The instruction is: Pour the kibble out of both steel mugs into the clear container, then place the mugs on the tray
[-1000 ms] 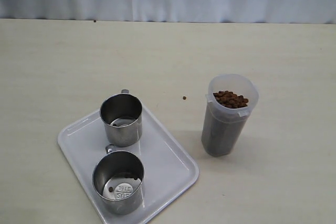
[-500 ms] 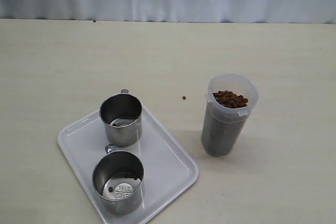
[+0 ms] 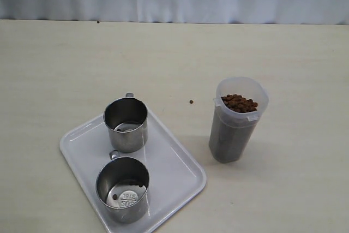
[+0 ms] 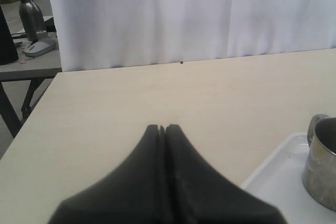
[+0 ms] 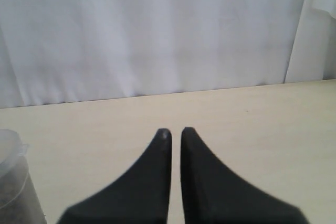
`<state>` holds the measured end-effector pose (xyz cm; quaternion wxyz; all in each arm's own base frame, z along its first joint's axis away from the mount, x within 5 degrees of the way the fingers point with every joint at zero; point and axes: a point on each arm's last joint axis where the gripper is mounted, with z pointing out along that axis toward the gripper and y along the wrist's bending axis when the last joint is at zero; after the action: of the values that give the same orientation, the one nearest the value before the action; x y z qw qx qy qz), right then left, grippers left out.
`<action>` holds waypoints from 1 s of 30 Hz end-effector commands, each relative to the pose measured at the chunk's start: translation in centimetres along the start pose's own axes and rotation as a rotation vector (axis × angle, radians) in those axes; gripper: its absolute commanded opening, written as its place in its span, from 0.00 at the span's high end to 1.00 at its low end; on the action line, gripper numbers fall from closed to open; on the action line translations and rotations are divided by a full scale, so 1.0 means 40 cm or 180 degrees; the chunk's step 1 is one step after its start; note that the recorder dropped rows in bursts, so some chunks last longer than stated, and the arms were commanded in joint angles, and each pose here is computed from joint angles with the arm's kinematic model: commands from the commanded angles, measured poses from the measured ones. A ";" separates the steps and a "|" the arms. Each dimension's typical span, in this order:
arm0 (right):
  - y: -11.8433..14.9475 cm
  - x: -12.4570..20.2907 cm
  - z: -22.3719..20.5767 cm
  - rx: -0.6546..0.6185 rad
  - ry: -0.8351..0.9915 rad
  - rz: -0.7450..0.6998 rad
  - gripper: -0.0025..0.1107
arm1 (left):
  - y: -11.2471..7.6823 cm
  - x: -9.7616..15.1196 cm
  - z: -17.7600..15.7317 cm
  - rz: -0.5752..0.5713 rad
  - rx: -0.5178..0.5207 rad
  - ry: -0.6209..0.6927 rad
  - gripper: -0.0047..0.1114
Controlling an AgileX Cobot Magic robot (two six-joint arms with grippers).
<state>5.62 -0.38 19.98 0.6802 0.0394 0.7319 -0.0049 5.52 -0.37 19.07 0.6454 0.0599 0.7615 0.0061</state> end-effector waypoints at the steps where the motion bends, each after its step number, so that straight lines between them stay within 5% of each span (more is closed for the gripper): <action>1: -0.001 0.005 0.000 0.0024 0.0024 -0.0004 0.94 | 0.000 -0.002 0.000 0.0006 -0.0010 -0.0044 0.96; 30: 0.001 0.005 0.000 -0.0025 0.0026 -0.0007 0.94 | 0.000 -0.002 0.000 0.0006 -0.0010 -0.0044 0.96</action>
<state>5.62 -0.38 19.98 0.6802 0.0408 0.7318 -0.0035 5.52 -0.37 19.07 0.6454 0.0599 0.7615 0.0061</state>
